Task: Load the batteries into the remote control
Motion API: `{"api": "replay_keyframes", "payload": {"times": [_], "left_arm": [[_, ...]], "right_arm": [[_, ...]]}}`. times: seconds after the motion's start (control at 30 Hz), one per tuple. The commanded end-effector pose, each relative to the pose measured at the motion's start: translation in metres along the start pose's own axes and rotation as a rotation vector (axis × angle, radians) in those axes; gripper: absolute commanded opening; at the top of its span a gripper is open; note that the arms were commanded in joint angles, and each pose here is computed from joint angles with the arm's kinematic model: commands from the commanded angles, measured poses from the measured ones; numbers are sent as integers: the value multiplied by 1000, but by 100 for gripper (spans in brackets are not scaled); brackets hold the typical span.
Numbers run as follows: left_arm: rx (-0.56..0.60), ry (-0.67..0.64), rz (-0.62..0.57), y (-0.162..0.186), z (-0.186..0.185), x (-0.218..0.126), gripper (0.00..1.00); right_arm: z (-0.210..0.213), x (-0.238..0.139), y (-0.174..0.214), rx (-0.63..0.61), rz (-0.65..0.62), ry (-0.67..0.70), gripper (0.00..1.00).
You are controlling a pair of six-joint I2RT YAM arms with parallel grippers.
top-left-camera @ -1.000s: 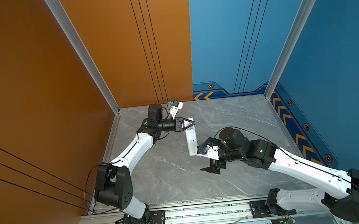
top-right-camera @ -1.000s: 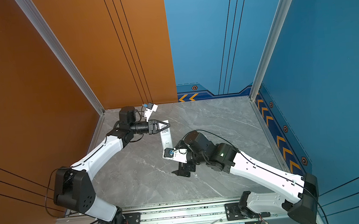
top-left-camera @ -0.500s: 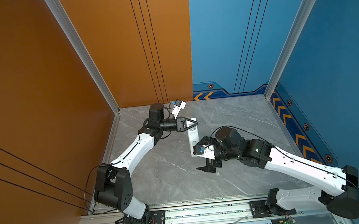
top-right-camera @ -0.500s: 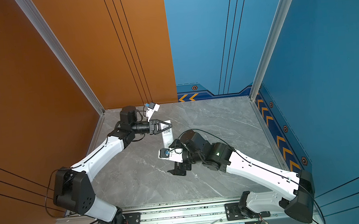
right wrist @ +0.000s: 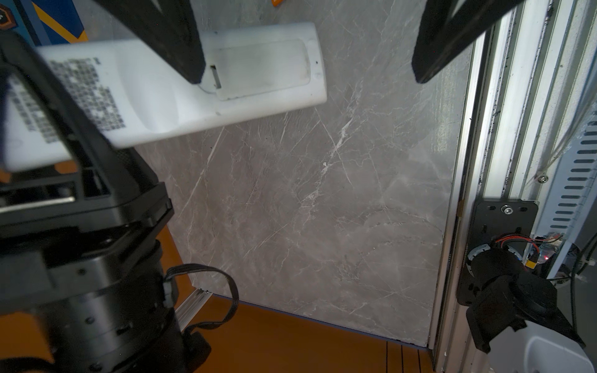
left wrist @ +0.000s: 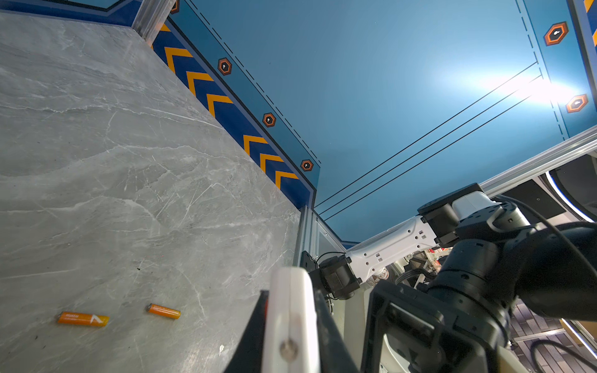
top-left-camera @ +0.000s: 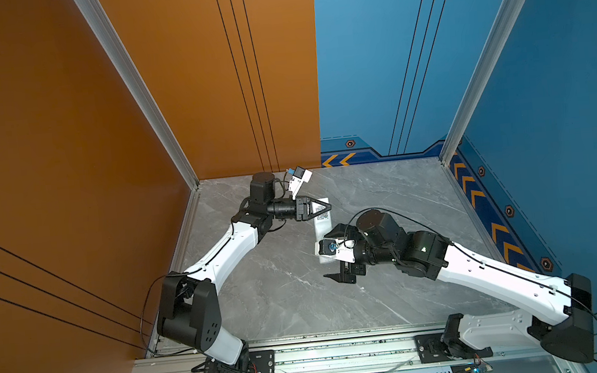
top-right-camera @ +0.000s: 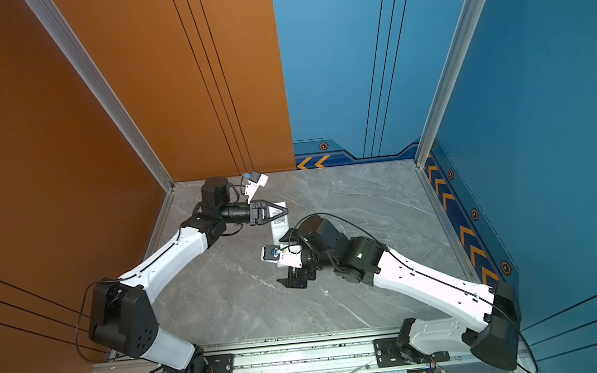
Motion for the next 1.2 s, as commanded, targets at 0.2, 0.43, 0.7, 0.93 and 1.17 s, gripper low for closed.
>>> {"api": "replay_keyframes", "payload": {"times": [0.2,0.43,0.7,0.93,1.17], "left_arm": [[22,55,10,0,-13,0,0],[25,56,8,-1,-15,-1,0],[23,56,9,-1,-15,0,0],[25,54,6,-1,-15,-1,0],[28,53,2,-2,-17,-3,0]], "right_arm": [[-6,10,-1,-24,19,28,98],[-9,17,2,-39,51,71,98],[-8,22,5,-71,82,111,98],[-9,25,9,-77,104,128,98],[-8,29,14,-75,134,118,98]]}}
Point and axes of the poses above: each gripper's point midway between its finger pads, its own x axis out along the fingers, its own z axis along the line the jaws close on, y = z × x, the point moved 7 cm from there along -x, back along the fingers, and after that the axes turned 10 degrees about x, right-handed, at the moved point
